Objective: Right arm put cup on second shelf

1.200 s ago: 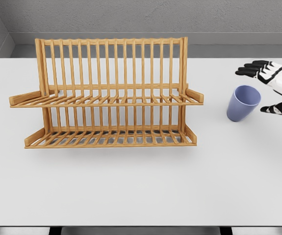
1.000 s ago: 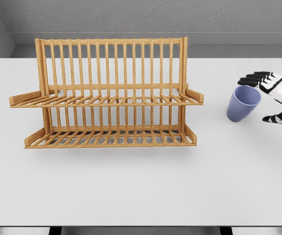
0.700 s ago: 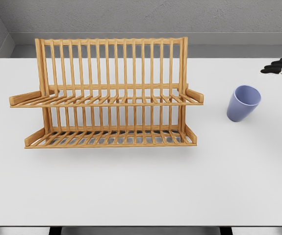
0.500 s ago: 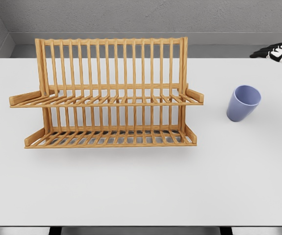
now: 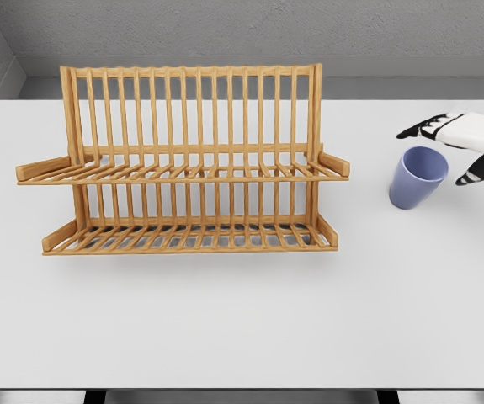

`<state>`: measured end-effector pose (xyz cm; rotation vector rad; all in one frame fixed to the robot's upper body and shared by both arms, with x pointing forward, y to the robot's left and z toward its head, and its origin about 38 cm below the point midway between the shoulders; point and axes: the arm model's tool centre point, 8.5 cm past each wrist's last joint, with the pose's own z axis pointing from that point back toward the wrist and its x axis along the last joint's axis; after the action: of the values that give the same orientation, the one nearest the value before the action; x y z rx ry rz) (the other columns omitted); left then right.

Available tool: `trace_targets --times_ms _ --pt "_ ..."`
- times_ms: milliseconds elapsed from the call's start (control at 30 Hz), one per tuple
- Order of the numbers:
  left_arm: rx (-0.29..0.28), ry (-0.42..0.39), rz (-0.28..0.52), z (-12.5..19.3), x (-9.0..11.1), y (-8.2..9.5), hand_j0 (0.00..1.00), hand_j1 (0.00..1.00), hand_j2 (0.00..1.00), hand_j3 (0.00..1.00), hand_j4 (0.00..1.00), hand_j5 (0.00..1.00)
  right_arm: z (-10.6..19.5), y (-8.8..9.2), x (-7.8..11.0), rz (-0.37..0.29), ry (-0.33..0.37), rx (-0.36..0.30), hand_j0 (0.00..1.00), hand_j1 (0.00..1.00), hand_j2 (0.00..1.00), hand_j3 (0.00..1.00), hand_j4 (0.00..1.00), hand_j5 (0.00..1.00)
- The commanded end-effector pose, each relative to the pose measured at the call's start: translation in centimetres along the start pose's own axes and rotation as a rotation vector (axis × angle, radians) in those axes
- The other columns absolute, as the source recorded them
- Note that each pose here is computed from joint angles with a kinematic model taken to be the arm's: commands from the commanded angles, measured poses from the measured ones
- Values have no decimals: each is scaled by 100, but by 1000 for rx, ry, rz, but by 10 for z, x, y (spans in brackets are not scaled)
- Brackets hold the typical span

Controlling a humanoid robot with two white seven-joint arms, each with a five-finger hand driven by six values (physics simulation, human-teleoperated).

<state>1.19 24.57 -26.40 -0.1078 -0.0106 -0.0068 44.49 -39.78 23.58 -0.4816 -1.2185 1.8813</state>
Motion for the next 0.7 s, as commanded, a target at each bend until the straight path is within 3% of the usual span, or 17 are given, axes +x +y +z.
trace_targets --times_ms 0,367,667 --pt "0 0 0 0 0 0 100 100 100 100 100 100 -5 8 1 -7 -5 23 100 100 100 100 100 100" --pt "0 -1 0 0 1 0 100 100 100 100 100 100 -10 1 3 -6 -12 6 100 100 100 100 100 100" --pt "0 -1 0 0 1 0 100 100 100 100 100 100 -19 10 8 -14 -31 29 100 100 100 100 100 100"
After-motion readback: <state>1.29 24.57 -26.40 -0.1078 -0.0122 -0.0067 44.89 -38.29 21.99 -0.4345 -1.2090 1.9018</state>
